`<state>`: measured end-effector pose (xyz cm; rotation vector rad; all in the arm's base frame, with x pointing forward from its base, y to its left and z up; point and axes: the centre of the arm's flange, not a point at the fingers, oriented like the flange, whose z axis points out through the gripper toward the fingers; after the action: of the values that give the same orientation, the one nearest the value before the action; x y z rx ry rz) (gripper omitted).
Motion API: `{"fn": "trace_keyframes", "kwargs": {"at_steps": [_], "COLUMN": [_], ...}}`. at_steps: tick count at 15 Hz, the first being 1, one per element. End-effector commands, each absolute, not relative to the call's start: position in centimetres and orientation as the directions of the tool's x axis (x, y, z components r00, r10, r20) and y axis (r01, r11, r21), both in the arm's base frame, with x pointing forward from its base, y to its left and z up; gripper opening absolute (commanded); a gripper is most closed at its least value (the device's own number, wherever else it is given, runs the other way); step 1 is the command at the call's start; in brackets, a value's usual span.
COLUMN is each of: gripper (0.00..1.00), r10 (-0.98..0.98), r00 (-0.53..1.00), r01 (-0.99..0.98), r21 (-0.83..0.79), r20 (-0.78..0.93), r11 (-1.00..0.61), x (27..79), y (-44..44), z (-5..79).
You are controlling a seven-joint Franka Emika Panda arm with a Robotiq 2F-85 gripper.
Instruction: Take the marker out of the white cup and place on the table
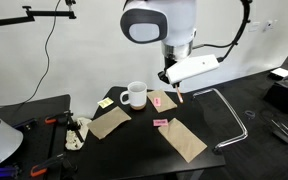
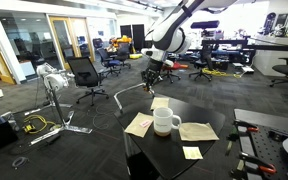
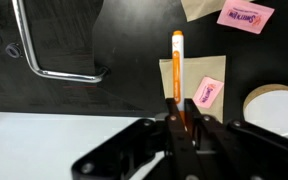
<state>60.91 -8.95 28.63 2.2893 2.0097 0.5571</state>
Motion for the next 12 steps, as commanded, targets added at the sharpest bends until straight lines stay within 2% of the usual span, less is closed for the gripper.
{"fn": "trace_keyframes", "kwargs": {"at_steps": [1,12], "gripper": [0.03,0.03], "r10": [0.970,0.974], "r00": [0.097,0.145], "r01": [0.940,0.926], "r21": [0.299,0.325], "r20": [0.225,0.172], "r11": [-0.163,-0.195], "x": [62.0,63.2], "y": [-10.0,-12.0], "z": [26.7,22.2]}}
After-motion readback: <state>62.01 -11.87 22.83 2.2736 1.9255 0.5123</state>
